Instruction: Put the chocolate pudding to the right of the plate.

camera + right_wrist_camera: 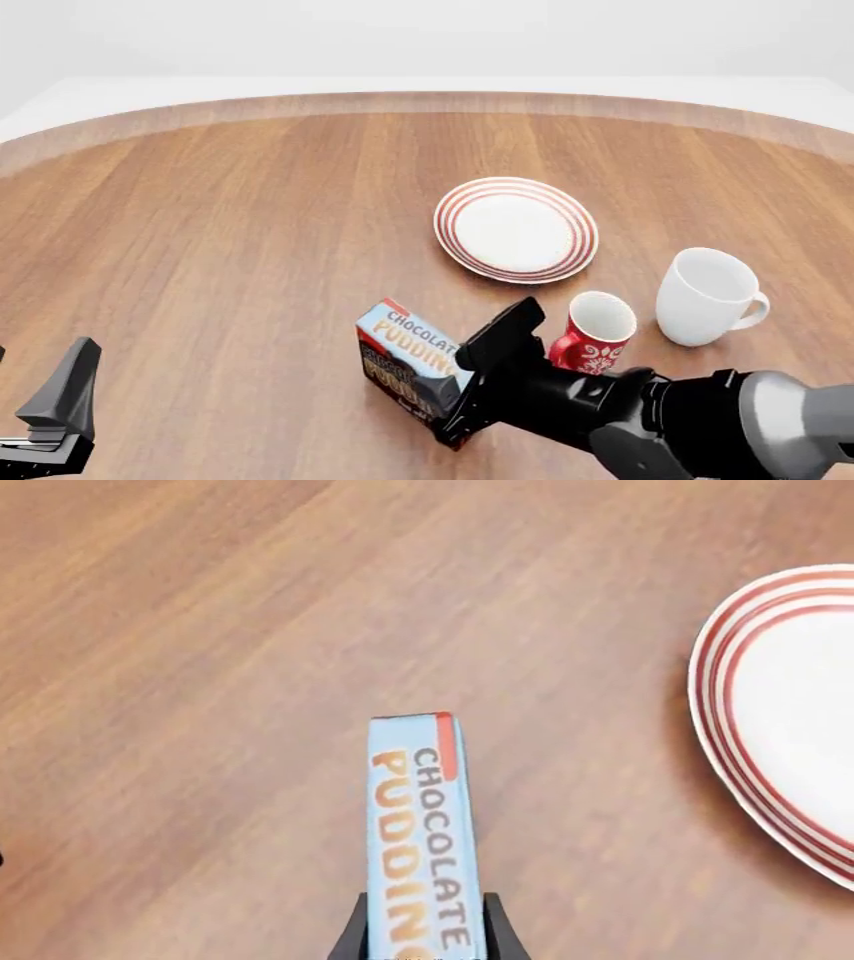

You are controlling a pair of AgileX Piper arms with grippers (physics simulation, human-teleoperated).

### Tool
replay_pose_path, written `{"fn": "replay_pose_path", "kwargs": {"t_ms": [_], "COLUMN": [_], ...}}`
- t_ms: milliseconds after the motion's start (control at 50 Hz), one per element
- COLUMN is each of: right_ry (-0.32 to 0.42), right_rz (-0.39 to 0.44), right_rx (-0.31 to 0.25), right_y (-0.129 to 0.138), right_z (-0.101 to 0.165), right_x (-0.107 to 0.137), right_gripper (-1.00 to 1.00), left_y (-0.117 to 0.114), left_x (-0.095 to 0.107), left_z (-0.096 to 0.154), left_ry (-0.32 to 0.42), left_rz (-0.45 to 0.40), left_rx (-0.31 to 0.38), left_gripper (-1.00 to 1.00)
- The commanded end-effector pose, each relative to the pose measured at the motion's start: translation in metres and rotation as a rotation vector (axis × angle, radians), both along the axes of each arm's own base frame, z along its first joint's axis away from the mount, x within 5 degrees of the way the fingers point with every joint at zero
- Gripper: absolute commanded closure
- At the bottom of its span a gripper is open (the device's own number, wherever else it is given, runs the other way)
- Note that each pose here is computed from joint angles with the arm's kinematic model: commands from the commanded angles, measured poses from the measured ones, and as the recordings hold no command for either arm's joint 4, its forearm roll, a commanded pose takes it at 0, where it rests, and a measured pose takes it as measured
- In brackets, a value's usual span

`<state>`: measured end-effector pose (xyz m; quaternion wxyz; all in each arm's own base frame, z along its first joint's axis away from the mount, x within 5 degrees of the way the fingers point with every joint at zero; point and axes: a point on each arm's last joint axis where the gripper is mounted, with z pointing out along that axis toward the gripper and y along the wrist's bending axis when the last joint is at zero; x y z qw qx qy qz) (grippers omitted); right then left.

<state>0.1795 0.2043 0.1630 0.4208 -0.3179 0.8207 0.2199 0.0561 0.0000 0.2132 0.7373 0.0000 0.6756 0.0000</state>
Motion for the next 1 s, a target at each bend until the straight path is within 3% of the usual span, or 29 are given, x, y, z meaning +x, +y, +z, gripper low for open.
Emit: {"fn": "replay_pose_path", "kwargs": {"t_ms": [20, 460, 1000], "right_ry": [0.002, -0.014, -0.127], "right_rz": [-0.008, -0.010, -0.047], "right_rx": [0.002, -0.011, -0.044], "right_y": [0.000, -0.006, -0.026], "right_z": [0.000, 0.005, 0.065], "right_x": [0.002, 0.002, 0.020], "right_gripper": [1.00, 1.00, 1.00], "left_y": [0.000, 0.000, 0.000], "left_x": [0.000, 0.000, 0.000], "left_z": [0.000, 0.000, 0.000], "left_ry": [0.000, 0.000, 0.000], "left_rz": [0.000, 0.000, 0.000], "left_rx": [0.000, 0.000, 0.000], "left_gripper": [-1.00, -1.00, -1.00]}}
